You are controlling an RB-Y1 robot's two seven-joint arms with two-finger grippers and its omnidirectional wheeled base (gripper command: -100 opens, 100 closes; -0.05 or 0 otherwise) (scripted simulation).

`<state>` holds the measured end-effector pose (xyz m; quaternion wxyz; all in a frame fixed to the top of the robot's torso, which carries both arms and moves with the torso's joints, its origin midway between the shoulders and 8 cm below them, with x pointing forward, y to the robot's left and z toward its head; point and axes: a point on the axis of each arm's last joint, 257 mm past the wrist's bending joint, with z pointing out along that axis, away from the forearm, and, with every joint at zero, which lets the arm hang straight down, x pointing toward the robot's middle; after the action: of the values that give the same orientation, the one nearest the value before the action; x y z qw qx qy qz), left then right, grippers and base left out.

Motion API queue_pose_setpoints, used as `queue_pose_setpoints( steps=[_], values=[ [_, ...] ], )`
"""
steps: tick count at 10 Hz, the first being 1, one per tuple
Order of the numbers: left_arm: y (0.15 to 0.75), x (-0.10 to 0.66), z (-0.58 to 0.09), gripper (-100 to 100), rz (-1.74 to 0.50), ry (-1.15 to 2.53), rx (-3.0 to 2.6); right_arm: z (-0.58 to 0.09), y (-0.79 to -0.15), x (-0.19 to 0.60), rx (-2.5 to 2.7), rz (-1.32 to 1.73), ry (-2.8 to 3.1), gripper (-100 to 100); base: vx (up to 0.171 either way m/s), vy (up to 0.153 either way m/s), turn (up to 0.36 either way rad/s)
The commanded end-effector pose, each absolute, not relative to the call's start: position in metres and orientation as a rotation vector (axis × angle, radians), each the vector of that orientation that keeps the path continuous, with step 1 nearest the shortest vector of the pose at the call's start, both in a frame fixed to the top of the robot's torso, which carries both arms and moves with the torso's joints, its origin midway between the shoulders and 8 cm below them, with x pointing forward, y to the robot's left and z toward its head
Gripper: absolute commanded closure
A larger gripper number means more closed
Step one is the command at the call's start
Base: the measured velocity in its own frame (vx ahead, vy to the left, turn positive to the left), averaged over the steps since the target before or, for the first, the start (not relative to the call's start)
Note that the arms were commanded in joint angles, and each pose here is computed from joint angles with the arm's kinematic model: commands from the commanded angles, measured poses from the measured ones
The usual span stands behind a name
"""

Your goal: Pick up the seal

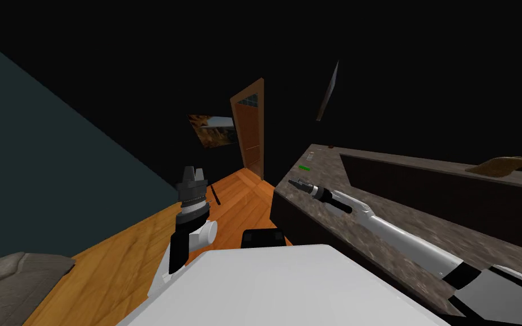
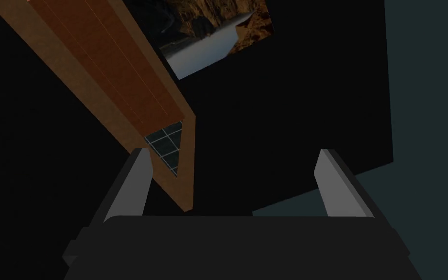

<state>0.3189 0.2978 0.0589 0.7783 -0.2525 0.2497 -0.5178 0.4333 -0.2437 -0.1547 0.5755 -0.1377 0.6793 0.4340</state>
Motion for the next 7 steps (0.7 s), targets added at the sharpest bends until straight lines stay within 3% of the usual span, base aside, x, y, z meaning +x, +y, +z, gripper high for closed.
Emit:
queue_pose_setpoints(
  steps=[1,7],
  values=[
    [0.298,0.319,0.059,0,-1.120,0.540,-0.546,-0.176,-0.260,0.432,-0.360,0.967,1.668,-100,-0.005,-0.017,0.299],
    [0.298,0.319,0.059,0,-1.120,0.540,-0.546,-0.225,-0.331,0.417,-0.455,0.790,1.905,-100,-0.020,-0.033,0.256]
  ],
)
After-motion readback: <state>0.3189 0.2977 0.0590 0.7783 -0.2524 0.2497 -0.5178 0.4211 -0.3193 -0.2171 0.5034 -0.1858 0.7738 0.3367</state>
